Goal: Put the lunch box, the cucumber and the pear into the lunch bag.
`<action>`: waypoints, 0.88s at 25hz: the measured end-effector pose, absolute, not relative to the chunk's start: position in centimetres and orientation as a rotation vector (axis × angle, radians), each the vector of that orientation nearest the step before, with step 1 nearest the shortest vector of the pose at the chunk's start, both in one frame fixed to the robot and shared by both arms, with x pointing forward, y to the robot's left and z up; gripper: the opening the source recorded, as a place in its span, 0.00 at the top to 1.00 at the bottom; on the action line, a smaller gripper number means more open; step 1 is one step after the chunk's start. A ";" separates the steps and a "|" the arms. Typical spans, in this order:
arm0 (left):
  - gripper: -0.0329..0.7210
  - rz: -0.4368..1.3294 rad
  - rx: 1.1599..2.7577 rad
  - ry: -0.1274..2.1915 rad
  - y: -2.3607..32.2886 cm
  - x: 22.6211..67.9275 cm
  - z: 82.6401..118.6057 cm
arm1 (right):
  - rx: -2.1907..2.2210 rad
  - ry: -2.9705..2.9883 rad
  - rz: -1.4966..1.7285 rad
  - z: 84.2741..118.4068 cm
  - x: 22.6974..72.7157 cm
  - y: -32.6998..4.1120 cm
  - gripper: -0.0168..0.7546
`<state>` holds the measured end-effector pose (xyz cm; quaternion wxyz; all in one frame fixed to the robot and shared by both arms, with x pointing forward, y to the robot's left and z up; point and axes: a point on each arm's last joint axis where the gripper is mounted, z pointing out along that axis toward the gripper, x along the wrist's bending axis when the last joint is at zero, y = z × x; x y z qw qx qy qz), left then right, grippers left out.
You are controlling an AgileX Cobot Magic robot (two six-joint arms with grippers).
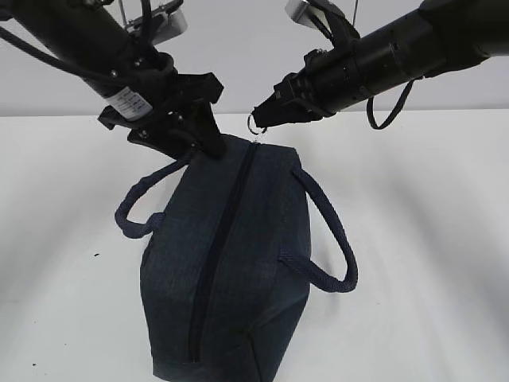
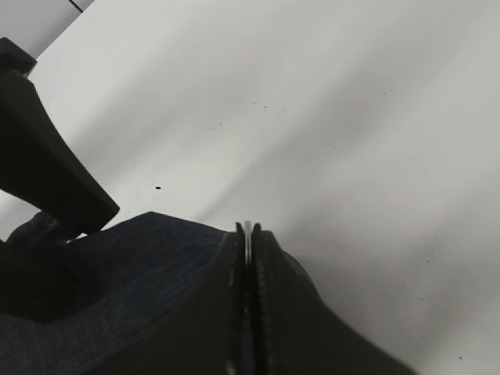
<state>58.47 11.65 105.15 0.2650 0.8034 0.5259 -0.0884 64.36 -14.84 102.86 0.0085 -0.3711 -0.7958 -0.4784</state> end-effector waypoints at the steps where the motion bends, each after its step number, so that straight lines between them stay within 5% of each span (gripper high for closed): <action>1: 0.56 -0.241 2.175 1.417 11.6 58.5 105.1 | -1.160 -2.487 -1.495 102.9 64.4 -14.8 0.97; 6: 0.91 -0.233 2.216 1.338 11.6 58.4 105.1 | -1.160 -2.486 -1.496 102.9 64.4 -14.8 0.97; 22: 0.94 -0.230 2.250 1.190 11.2 58.3 105.3 | -1.242 -2.341 -1.434 99.1 65.8 -16.0 0.97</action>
